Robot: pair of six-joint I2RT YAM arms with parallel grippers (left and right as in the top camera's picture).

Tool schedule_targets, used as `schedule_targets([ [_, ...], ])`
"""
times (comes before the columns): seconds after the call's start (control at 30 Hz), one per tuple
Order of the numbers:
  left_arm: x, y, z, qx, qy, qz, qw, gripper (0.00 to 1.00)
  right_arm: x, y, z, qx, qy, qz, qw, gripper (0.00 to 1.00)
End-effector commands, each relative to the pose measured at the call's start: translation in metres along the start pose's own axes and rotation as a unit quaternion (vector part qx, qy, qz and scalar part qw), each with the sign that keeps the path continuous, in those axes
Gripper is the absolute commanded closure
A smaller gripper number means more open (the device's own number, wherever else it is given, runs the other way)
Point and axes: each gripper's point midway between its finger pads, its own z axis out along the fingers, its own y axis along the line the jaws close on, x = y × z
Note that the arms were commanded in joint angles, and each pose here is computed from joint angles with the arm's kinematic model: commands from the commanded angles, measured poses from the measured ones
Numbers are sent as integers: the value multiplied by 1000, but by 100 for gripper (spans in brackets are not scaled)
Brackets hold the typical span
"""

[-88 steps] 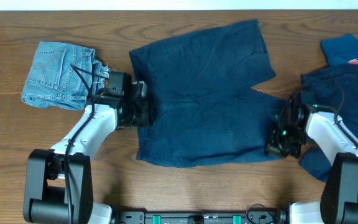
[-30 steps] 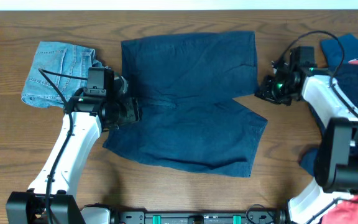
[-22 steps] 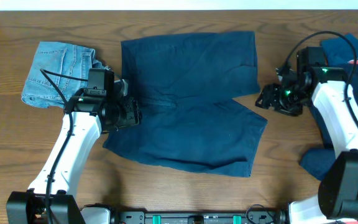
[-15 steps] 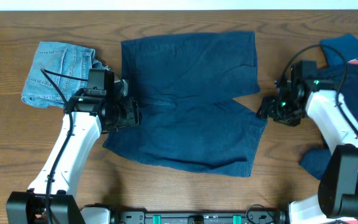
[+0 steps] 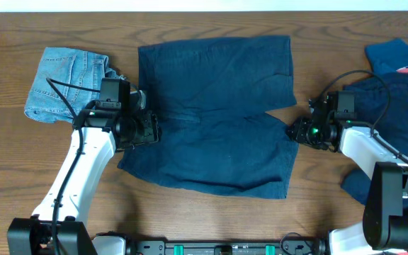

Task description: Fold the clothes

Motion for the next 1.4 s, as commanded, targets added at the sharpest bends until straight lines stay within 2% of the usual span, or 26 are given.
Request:
schedule_targets([
  [0.0,-7,-1,-2,-1,-10,9,1000,38,21,-11,10,13,24,29,999,82],
  [0.07,-9,-2,-2,0,-14,10,1000,38,15,-9,10,9,11,28,1000,96],
  [0.1,-10,-2,-2,0,-15,10,1000,38,8,-7,9,5,-1,28,1000,99],
  [0.3,-14,-3,-2,3,-25,13,1000,37,-72,5,-13,-37,-127,67,989,99],
  [0.4,-16,-3,-3,3,-29,14,999,35,-119,16,-38,-61,-193,50,978,99],
  [0.43,-17,-3,-3,3,-30,14,999,34,-130,19,-46,-65,-205,40,976,87],
  [0.5,-16,-3,-3,3,-29,14,999,34,-139,29,-57,-79,-202,11,976,40],
  [0.53,-15,-3,-3,3,-27,13,1000,33,-140,33,-62,-84,-188,2,979,27],
  [0.6,-12,-2,-2,1,-21,12,1000,33,-133,34,-68,-74,-154,0,985,22],
  [0.7,-4,0,-2,-2,-5,8,1000,33,-111,34,-77,-52,-91,-13,994,22],
  [0.8,7,2,-2,-8,18,11,1000,34,-74,32,-87,-34,-17,6,999,28],
  [0.9,24,7,-3,-15,52,8,998,36,-25,23,-92,-10,77,49,996,53],
  [0.93,30,8,-3,-18,64,5,998,39,-8,16,-92,11,109,62,992,66],
  [0.97,36,10,-2,-20,75,2,997,42,10,6,-93,38,137,71,987,76],
  [1.0,41,12,0,-22,82,0,996,45,23,-2,-92,61,157,74,983,81],
  [1.1,55,17,7,-26,100,-5,995,51,55,-19,-79,91,193,78,974,85],
  [1.27,73,24,16,-31,121,-11,992,52,100,-33,-37,74,199,109,971,95],
  [1.37,76,25,17,-32,127,-12,991,51,126,-41,-28,73,213,125,966,98],
])
